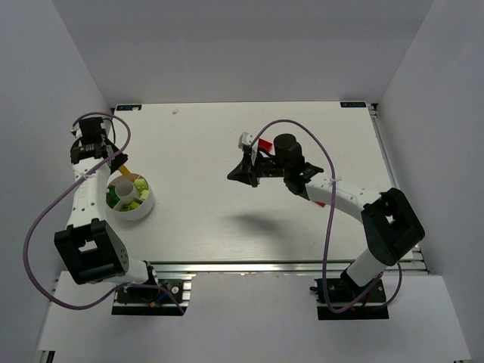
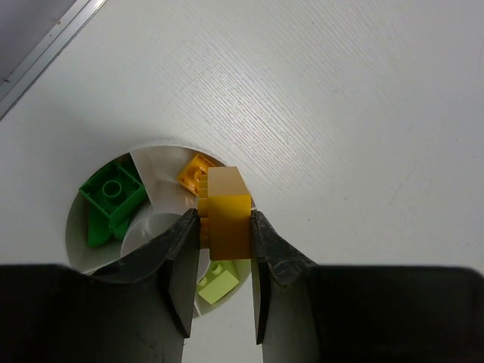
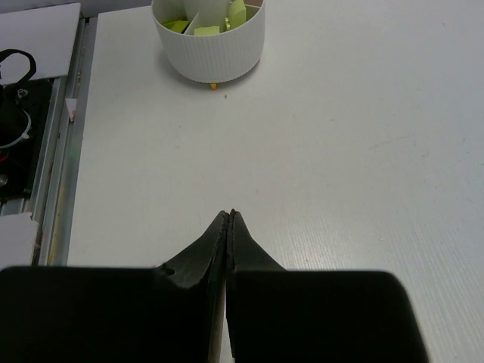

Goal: Sort the legos into containers by color

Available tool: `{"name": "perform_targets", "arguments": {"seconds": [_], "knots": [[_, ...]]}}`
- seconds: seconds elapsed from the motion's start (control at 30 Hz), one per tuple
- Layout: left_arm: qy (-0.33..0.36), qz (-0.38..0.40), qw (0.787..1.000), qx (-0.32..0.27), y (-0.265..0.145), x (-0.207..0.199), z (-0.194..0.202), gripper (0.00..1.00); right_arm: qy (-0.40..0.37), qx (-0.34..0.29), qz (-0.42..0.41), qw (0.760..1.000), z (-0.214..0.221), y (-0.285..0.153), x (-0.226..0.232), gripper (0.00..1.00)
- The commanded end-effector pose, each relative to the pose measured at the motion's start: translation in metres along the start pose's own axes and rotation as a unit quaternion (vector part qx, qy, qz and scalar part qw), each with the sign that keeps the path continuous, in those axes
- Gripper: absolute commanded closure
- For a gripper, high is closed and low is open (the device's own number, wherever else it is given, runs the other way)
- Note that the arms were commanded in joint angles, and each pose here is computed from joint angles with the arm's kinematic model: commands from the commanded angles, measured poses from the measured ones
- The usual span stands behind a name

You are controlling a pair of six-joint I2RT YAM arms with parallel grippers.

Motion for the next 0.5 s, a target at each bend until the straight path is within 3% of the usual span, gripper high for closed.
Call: {"name": "perform_targets", "arguments": {"seconds": [0.0, 0.23, 0.47], "knots": [[0.007, 0.011, 1.0, -0.013, 0.008, -0.003, -0.006, 1.0, -0.01, -0.024, 0.009, 1.0, -0.017, -0.007, -0.002, 1.0], [0.02, 0.008, 1.0, -0.005, 0.011, -0.004, -0.01, 1.0, -0.007, -0.021, 0.013, 1.0, -0.015, -0.009, -0.003, 1.0], [0.033, -0.011, 0.999, 0.028, 0.018, 0.005, 0.007, 0.84, -0.01, -0.021, 0.018, 1.0, -0.016, -0.012, -0.006, 1.0]]}}
Point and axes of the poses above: each gripper's point midway between its finger pads, its own y axis out along the fingers, its own x axis along the line the jaws close on, z = x × y, the point moved 4 cm from there along -y, back along the fingers, and after that the axes turned 2 degrees about y, right-handed, at the moved point
